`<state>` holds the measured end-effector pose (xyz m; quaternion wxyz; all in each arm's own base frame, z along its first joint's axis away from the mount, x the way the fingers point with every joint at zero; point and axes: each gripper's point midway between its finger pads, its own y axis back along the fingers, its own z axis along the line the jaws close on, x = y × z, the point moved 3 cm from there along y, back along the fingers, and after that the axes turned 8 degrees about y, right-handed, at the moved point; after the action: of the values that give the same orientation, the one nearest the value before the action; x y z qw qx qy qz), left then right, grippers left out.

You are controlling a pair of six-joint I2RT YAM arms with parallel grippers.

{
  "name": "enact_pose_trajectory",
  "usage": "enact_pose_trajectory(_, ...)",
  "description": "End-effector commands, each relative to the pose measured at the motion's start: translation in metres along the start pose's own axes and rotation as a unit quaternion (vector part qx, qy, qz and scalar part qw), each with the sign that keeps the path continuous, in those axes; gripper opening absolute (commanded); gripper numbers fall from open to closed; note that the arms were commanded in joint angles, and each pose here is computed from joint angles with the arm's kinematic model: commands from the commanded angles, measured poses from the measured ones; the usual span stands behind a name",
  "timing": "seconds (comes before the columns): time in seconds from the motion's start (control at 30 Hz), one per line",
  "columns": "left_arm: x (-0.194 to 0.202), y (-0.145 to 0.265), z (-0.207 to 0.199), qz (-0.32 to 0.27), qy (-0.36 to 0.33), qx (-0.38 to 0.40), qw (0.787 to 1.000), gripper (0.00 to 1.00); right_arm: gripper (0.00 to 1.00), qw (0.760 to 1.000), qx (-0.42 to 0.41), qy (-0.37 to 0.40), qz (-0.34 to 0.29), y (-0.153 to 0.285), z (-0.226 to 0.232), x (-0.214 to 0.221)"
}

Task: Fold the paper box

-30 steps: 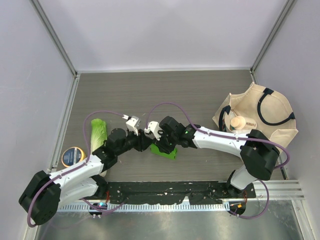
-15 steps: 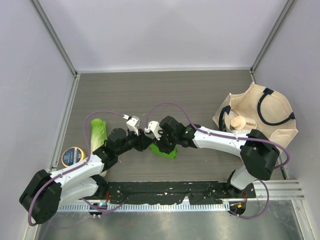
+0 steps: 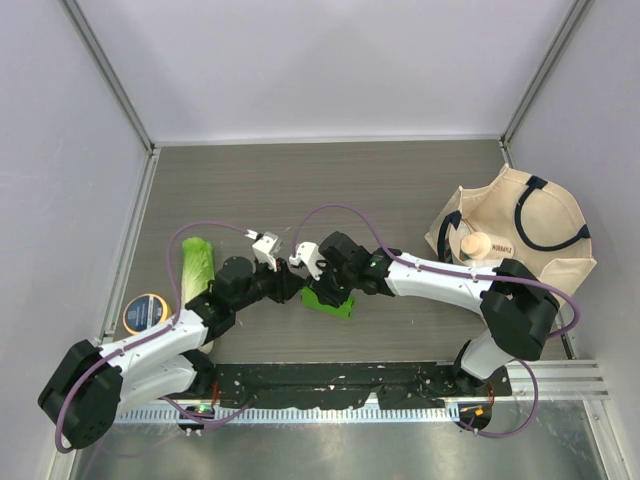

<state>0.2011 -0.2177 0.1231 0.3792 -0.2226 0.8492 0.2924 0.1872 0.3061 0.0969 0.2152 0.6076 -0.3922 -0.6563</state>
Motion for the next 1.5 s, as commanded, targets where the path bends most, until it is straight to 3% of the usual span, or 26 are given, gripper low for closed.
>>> enact_pose_trajectory(0.0, -0.01, -0.002, -0.007, -0.013, -0.003, 0.008, 1.0, 0.28, 0.12, 1.0, -0.007, 0.004, -0.013, -0.004, 0.0, -0.01)
enact_pose_trajectory(0.23, -0.007, 0.001, -0.005, -0.012, -0.004, 0.002, 1.0, 0.24, 0.12, 1.0, -0.007, 0.004, -0.016, -0.003, 0.0, -0.01)
enact_pose_trajectory(0.43, -0.005, -0.001, -0.005, -0.006, 0.002, 0.0, 1.0, 0.1, 0.12, 1.0, -0.009, 0.002, -0.012, -0.005, 0.001, -0.008)
enact_pose_trajectory(0.5, -0.006, -0.002, -0.005, -0.004, 0.01, -0.005, 1.0, 0.0, 0.12, 1.0, -0.009, 0.002, -0.012, -0.005, 0.001, -0.008)
enact_pose_trajectory(0.77, -0.013, 0.0, -0.017, -0.001, 0.06, -0.019, 0.998, 0.0, 0.12, 1.0, 0.001, 0.0, -0.011, -0.006, -0.003, -0.009)
enact_pose_trajectory(1.2, 0.003, -0.001, -0.004, 0.01, 0.052, -0.084, 0.995, 0.0, 0.12, 1.0, 0.011, -0.003, -0.011, -0.007, -0.005, -0.006)
enact_pose_trajectory(1.47, 0.012, 0.009, 0.005, 0.006, 0.026, -0.096, 0.995, 0.0, 0.23, 0.999, 0.023, -0.008, -0.029, -0.001, -0.006, -0.013)
